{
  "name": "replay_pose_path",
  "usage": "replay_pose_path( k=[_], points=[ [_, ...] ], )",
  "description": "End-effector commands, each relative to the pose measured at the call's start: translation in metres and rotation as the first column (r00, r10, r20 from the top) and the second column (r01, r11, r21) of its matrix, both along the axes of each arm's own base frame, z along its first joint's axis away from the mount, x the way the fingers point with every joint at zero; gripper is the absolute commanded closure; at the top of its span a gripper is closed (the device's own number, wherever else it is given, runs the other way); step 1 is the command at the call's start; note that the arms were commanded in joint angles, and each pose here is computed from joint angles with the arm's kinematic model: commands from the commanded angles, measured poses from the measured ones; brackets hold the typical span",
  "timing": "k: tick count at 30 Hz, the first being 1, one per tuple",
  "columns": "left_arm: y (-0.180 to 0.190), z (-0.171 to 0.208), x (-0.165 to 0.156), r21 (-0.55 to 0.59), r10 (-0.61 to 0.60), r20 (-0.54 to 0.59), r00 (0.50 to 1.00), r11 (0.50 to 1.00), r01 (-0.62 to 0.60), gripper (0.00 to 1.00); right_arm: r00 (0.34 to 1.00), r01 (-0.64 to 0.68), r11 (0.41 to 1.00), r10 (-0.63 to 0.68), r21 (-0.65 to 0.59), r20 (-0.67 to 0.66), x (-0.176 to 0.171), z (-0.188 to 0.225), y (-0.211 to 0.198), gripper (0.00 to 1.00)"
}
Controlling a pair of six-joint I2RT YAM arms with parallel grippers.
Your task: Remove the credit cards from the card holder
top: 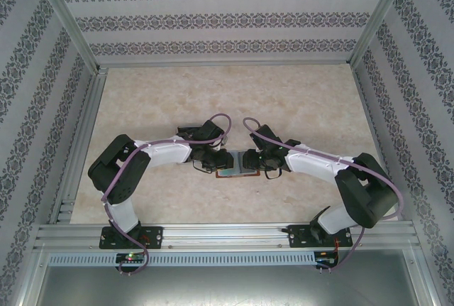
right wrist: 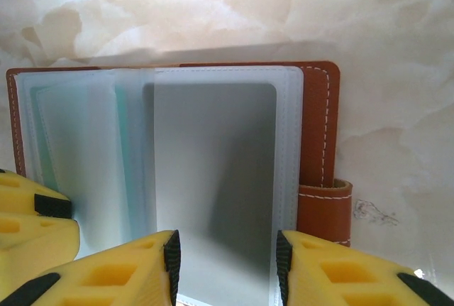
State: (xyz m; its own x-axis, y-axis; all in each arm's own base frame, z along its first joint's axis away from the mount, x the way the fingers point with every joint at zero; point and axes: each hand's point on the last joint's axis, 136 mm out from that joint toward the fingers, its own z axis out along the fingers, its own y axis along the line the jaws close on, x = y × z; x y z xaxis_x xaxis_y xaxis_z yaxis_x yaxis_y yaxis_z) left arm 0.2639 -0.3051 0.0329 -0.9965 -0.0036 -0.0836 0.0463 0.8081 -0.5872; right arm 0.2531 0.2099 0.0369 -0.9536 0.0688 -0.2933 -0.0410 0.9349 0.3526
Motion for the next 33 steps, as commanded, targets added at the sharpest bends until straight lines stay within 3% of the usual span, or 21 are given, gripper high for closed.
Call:
replay_pose_path(
  k=[1,19,27,33],
  points=[
    [0.005,-0.011,-0.003,0.035,-0.001,-0.029,1.000,0.999,0.002,0.71,1.000,-0.010,1.000,0.010,-0.019,-0.007,-0.003,-0.007,-0.003,0.57],
    [0.002,-0.012,-0.001,0.032,-0.002,-0.035,0.999,0.999,0.003,0.71,0.997,-0.077,0.984,0.078,0.162,0.001,-0.002,0.016,0.032,0.57],
    [0.001,-0.013,-0.001,0.033,-0.003,-0.037,0.999,0.999,0.004,0.71,0.999,-0.030,0.999,0.029,0.030,0.025,0.001,0.010,0.004,0.56],
    [0.001,-0.013,-0.001,0.035,-0.003,-0.038,0.999,0.999,0.005,0.71,0.999,0.009,1.000,-0.009,-0.002,0.031,0.001,0.006,-0.013,0.56]
  ],
)
